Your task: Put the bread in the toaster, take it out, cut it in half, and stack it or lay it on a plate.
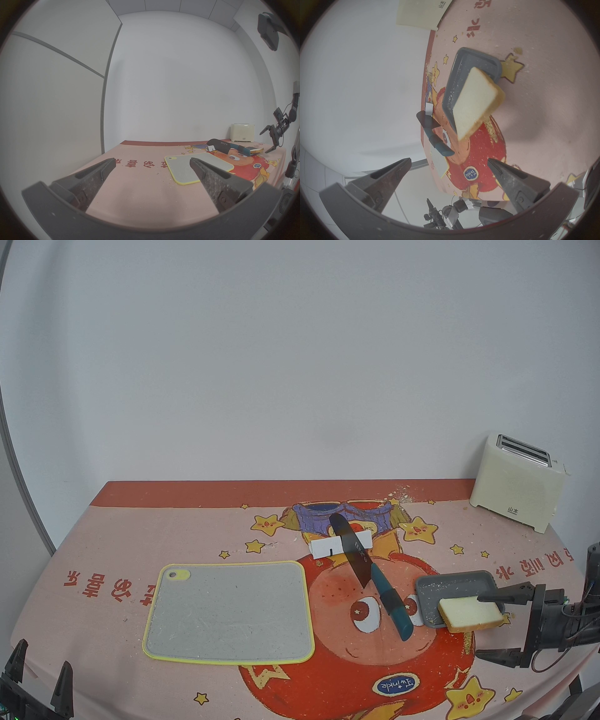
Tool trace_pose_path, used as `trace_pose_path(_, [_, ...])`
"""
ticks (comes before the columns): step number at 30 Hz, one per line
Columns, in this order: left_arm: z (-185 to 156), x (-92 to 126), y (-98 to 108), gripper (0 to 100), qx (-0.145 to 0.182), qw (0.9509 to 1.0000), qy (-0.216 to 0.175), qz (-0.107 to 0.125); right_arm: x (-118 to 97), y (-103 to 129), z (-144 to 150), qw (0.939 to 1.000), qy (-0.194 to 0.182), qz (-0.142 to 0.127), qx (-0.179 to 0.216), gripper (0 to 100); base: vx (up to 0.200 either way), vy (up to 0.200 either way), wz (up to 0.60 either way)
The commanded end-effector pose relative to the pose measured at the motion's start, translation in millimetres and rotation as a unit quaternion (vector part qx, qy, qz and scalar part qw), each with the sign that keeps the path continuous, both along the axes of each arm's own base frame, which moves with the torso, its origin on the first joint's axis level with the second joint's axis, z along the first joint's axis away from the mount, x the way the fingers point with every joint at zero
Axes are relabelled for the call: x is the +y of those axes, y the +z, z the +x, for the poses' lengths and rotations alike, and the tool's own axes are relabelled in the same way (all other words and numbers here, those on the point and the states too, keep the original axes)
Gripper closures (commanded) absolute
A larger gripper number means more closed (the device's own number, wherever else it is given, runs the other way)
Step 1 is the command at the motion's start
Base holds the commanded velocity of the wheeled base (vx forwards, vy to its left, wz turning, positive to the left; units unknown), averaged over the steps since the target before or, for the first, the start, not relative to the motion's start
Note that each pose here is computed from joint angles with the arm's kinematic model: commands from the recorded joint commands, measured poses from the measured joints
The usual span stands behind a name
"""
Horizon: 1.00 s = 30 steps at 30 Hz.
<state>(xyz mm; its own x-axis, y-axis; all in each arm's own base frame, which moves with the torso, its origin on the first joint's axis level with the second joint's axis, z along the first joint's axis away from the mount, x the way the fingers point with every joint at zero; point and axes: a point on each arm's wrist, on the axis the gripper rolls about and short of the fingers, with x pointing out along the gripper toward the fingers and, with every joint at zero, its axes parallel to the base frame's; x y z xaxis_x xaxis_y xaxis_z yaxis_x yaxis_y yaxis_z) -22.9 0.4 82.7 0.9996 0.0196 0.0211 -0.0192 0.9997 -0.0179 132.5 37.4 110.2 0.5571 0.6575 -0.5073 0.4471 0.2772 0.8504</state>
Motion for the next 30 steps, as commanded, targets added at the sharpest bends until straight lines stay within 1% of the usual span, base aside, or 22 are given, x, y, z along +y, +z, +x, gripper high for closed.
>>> trace_pose_path(1, [0.1, 0.0, -5.2, 0, 0.001, 1.0, -0.001, 0.0, -1.6, -14.8, 11.4, 0.9994, -0.013, -0.006, 0.033, 0, 0.0, 0.0, 0.0])
trace_pose_path(4, [0.1, 0.0, -5.2, 0, 0.001, 1.0, 0.0, 0.0, -1.3, -18.4, 17.9, 0.9993, -0.015, -0.006, 0.032, 0, 0.0, 0.0, 0.0])
trace_pose_path(8, [0.1, 0.0, -5.2, 0, 0.001, 1.0, 0.0, 0.0, -6.8, -20.7, 25.6, 0.999, -0.035, -0.005, 0.029, 0, 0.0, 0.0, 0.0])
trace_pose_path(11, [0.1, 0.0, -5.2, 0, 0.001, 1.0, 0.0, 0.0, -9.0, -20.7, 28.1, 0.9988, -0.042, -0.005, 0.023, 0, 0.0, 0.0, 0.0])
trace_pose_path(24, [0.1, 0.0, -5.2, 0, 0.001, 1.0, 0.0, 0.0, -11.2, -13.1, 38.2, 0.9986, -0.052, -0.001, 0.004, 0, 0.0, 0.0, 0.0])
trace_pose_path(30, [0.1, 0.0, -5.2, 0, 0.001, 1.0, 0.0, 0.0, -10.8, -13.9, 43.6, 0.9987, -0.051, -0.003, 0.006, 0, 0.0, 0.0, 0.0])
